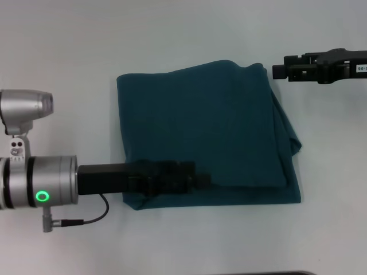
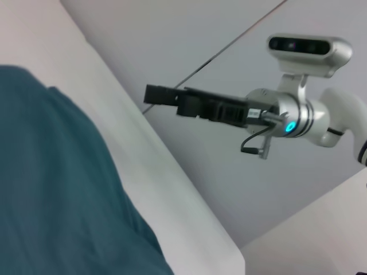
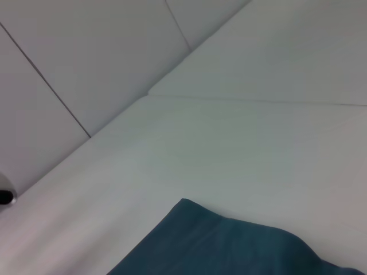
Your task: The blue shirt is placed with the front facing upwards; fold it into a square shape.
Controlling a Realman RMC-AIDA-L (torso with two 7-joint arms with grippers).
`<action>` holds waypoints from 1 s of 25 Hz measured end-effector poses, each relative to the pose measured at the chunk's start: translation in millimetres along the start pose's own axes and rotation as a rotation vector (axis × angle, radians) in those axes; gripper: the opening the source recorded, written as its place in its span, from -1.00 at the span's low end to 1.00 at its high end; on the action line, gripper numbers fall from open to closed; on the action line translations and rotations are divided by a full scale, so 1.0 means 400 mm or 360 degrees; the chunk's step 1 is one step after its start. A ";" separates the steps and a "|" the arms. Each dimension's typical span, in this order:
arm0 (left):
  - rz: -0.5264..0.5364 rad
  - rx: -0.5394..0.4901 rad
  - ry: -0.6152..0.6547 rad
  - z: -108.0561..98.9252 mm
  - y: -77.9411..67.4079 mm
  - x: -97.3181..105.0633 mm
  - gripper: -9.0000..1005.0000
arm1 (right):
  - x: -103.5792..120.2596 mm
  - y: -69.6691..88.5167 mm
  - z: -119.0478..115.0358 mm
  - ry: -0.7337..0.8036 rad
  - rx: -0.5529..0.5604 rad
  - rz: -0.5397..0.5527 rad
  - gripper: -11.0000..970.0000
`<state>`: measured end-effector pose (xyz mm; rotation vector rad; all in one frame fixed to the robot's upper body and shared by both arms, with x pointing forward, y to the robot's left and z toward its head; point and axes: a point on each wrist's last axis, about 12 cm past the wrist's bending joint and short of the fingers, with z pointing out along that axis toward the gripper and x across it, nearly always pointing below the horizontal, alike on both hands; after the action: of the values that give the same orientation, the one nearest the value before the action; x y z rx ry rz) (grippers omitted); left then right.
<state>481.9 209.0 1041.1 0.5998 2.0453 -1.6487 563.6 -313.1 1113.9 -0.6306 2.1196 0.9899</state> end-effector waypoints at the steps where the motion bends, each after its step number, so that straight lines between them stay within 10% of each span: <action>1: -0.0003 -0.0010 -0.0001 0.004 0.003 0.003 0.81 | 0.000 0.000 0.000 0.0000 0.0000 0.0000 0.30; 17: -0.0037 -0.0180 0.0101 0.040 0.039 0.020 0.81 | -0.006 0.003 0.006 0.0005 -0.0011 -0.0014 0.32; 25: 0.0048 0.0079 0.0080 0.024 -0.012 -0.010 0.81 | -0.008 0.003 0.004 -0.0002 -0.0011 -0.0014 0.33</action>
<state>483.1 198.4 1045.4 0.6922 2.0258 -1.6872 565.7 -310.6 1116.1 -0.6419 2.1112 0.9928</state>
